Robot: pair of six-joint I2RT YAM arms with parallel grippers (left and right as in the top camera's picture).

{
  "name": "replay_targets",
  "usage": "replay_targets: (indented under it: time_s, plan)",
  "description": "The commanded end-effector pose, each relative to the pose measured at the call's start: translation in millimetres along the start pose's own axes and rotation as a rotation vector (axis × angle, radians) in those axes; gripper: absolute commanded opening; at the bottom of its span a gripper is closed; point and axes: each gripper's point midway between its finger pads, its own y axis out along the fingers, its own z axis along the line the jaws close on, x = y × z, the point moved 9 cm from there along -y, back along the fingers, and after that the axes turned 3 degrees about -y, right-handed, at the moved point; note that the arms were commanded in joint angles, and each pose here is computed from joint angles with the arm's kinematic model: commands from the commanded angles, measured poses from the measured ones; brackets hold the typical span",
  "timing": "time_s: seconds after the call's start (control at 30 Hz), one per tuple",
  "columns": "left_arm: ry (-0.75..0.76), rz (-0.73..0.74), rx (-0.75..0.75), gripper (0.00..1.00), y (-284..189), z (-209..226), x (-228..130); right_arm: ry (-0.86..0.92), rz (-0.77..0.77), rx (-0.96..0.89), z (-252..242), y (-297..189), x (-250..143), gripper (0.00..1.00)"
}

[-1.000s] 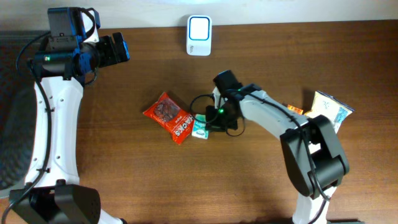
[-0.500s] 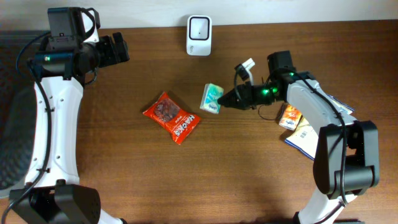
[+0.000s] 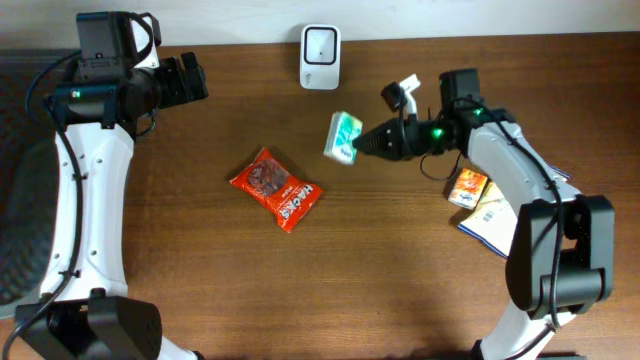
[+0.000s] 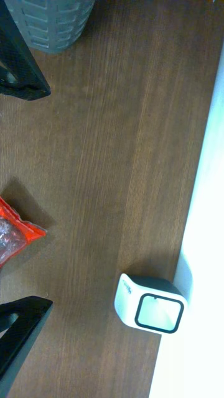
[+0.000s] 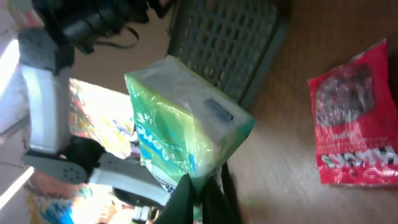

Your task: Scan the item barcode

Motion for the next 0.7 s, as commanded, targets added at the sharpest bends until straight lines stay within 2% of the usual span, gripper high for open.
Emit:
replay_targets:
  time_s: [0.0, 0.23, 0.43, 0.5, 0.67]
  plan:
    - [0.017, 0.001, 0.003, 0.99, 1.9, 0.0, 0.2, -0.078, -0.019, 0.031, 43.4, -9.8, 29.5, 0.04]
    - [0.017, 0.001, 0.003, 0.99, 1.9, 0.0, 0.2, -0.261, -0.024, 0.030, 83.0, -11.7, 58.7, 0.04]
    - [0.017, 0.001, 0.003, 0.99, 1.9, 0.0, 0.2, -0.270, -0.031, -0.003, 80.5, -10.0, 59.7, 0.04]
    - [0.017, 0.001, 0.003, 0.99, 1.9, 0.0, 0.2, -0.203, -0.048, -0.124, 69.2, -3.7, 57.5, 0.04]
    - [0.017, 0.001, 0.003, 0.99, 1.9, 0.0, 0.2, 0.007, 0.073, -0.785, 19.9, 20.5, 18.5, 0.04]
